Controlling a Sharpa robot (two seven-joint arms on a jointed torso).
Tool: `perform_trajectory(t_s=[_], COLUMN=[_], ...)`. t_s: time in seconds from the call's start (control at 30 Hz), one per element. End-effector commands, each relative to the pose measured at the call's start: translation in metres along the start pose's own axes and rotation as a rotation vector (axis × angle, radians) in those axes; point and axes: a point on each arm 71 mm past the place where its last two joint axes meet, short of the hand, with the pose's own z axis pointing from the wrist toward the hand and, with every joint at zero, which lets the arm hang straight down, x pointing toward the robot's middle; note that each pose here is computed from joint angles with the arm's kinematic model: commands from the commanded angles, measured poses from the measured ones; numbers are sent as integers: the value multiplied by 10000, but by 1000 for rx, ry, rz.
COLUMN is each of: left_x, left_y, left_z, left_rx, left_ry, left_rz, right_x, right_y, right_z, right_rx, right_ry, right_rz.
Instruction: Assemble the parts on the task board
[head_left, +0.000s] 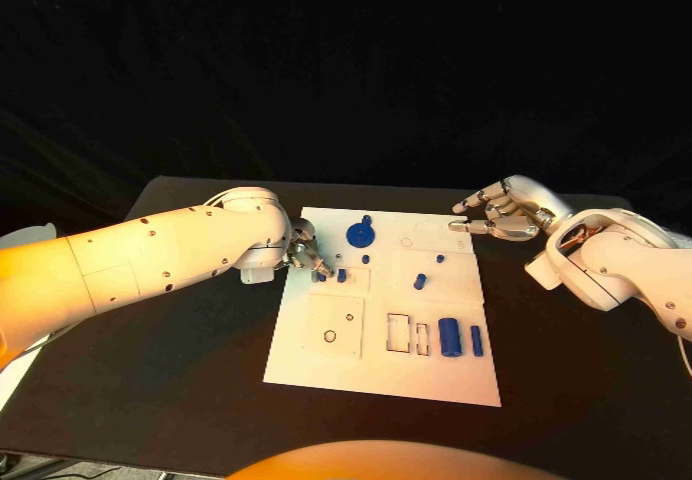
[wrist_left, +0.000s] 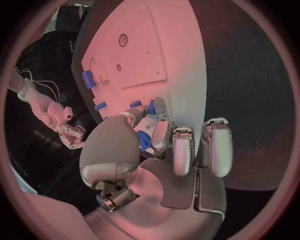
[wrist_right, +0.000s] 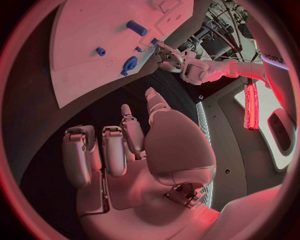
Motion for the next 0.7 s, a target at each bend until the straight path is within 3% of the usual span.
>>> perform_trajectory(t_s=[0.03,0.53,0.7], left_x=[39,-2,-42], left_y=[42,52,60], left_z=[19,-4,-23], left_rx=[-26,-19,30], left_ry=[16,-47,-92], left_rz=[24,-27,-161], right_x=[15,13,14], right_y=[7,2,0], right_z=[-1,0,1], right_rx=[-4,-4,-4], right_ry=[14,13,13], right_rz=[1,0,-1])
